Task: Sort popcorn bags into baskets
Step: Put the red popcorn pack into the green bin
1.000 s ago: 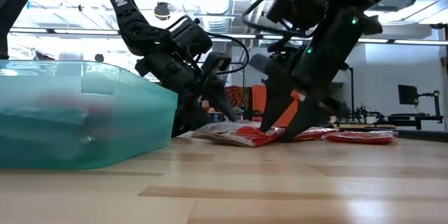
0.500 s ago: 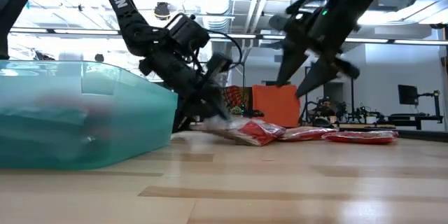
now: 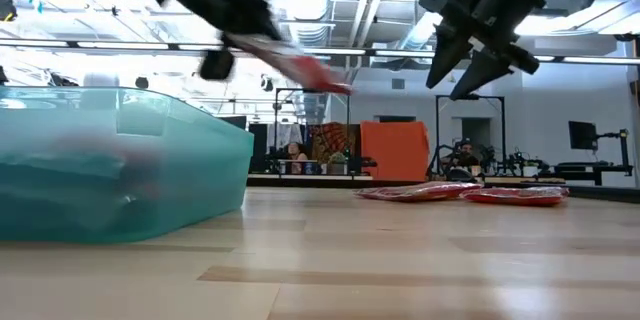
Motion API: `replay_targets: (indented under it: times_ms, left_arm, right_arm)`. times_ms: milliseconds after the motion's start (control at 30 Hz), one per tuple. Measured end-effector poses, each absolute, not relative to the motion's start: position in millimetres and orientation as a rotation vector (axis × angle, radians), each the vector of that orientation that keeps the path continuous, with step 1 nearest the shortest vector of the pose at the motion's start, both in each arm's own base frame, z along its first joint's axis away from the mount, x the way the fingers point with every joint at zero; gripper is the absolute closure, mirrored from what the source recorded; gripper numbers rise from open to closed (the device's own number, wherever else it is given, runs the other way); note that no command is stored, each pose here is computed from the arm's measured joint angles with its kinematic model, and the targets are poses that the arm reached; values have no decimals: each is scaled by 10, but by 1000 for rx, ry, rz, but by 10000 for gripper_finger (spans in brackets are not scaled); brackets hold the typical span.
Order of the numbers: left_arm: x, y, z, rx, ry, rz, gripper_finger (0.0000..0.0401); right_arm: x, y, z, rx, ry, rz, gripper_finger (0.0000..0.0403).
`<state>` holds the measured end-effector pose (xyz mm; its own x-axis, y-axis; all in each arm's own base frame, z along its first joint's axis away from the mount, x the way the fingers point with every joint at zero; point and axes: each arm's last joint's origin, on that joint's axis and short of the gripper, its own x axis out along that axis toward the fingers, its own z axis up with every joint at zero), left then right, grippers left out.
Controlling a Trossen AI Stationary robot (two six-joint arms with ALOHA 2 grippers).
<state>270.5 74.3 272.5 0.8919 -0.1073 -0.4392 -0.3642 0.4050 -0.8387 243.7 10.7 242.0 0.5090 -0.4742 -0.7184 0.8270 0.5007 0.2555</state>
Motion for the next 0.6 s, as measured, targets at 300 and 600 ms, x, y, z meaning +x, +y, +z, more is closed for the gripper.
replay_targets:
  times_ms: [300,600]
  left_arm:
    - [1686,-10,2997,-1230,618,483,401]
    - [1182,-419,2704,-1371,575,484,401]
  right_arm:
    - [2448,63,2412,623,636,-855,154]
    - [2451,46,2412,630,635,-857,154]
